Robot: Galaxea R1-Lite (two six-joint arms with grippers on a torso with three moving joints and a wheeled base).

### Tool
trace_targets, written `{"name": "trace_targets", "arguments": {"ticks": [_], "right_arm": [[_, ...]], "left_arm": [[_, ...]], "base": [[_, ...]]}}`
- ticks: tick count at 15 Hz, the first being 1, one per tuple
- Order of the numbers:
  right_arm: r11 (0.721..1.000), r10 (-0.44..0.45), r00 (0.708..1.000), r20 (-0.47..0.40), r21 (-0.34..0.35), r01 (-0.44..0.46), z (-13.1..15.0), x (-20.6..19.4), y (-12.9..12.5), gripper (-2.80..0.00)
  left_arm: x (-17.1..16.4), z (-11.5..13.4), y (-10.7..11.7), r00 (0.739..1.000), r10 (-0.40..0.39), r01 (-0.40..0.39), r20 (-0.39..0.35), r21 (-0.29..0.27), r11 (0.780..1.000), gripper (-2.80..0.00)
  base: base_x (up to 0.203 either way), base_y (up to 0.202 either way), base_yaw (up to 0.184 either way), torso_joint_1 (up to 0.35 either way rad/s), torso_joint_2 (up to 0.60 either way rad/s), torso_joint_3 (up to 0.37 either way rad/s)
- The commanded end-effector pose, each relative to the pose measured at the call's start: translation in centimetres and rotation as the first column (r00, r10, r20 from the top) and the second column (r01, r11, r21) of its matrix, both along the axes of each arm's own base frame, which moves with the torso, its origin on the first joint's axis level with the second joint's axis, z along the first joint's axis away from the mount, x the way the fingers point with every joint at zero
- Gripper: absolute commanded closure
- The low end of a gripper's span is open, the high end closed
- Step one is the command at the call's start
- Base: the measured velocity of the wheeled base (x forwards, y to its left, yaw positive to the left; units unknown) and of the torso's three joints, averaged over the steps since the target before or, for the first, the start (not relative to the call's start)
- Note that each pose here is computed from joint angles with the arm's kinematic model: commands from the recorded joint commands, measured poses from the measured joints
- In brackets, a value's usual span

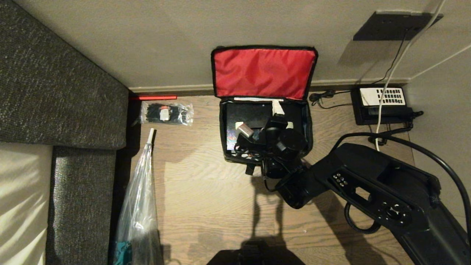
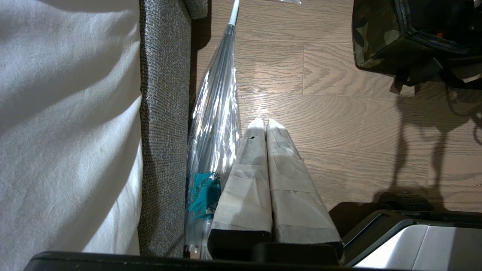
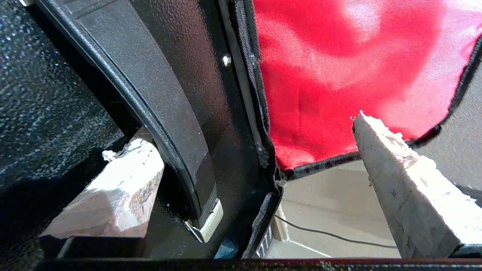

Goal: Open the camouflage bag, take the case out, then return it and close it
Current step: Grip the handle

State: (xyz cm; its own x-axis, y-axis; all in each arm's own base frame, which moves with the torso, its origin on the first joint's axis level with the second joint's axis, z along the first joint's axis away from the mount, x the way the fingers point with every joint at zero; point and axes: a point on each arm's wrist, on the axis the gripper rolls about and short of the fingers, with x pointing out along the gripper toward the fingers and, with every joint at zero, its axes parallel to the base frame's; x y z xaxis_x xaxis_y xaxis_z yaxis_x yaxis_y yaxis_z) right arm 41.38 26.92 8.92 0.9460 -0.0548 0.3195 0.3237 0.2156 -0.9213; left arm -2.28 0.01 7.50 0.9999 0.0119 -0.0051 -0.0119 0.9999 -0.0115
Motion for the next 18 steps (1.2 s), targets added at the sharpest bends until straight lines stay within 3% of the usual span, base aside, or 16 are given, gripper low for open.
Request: {"name": "trace_targets", "arguments": {"ticks": [1, 15, 16, 18], "right_arm": [[1.0, -0.012, 1.0, -0.011, -0.013, 0.012, -0.7, 0.2, -0.1, -2.8], [1.0, -0.023, 1.0, 0.014, 0.003, 0.023, -1.4, 1.5, -0.2, -2.8], [1.0, -0.024, 1.0, 0.016, 0.005, 0.024, -1.3, 1.6, -0.3, 0.0], [1.0, -0.021, 1.0, 0.017, 0.01, 0.021, -1.2, 1.5, -0.2, 0.0]], "left_arm": [[0.0, -0.1, 0.0, 1.0, 0.0, 0.0, -0.001, -0.001, 1.0, 0.0], [0.0, -0.1, 0.0, 1.0, 0.0, 0.0, -0.001, -0.001, 1.0, 0.0], [0.0, -0.1, 0.0, 1.0, 0.0, 0.0, -0.001, -0.001, 1.0, 0.0], [0.0, -0.1, 0.0, 1.0, 0.0, 0.0, -0.001, -0.001, 1.0, 0.0]], "base": [[0.0, 0.0, 0.0, 0.0, 0.0, 0.0], [0.0, 0.0, 0.0, 0.0, 0.0, 0.0], [0.0, 0.0, 0.0, 0.0, 0.0, 0.0], [0.0, 0.0, 0.0, 0.0, 0.0, 0.0]]}}
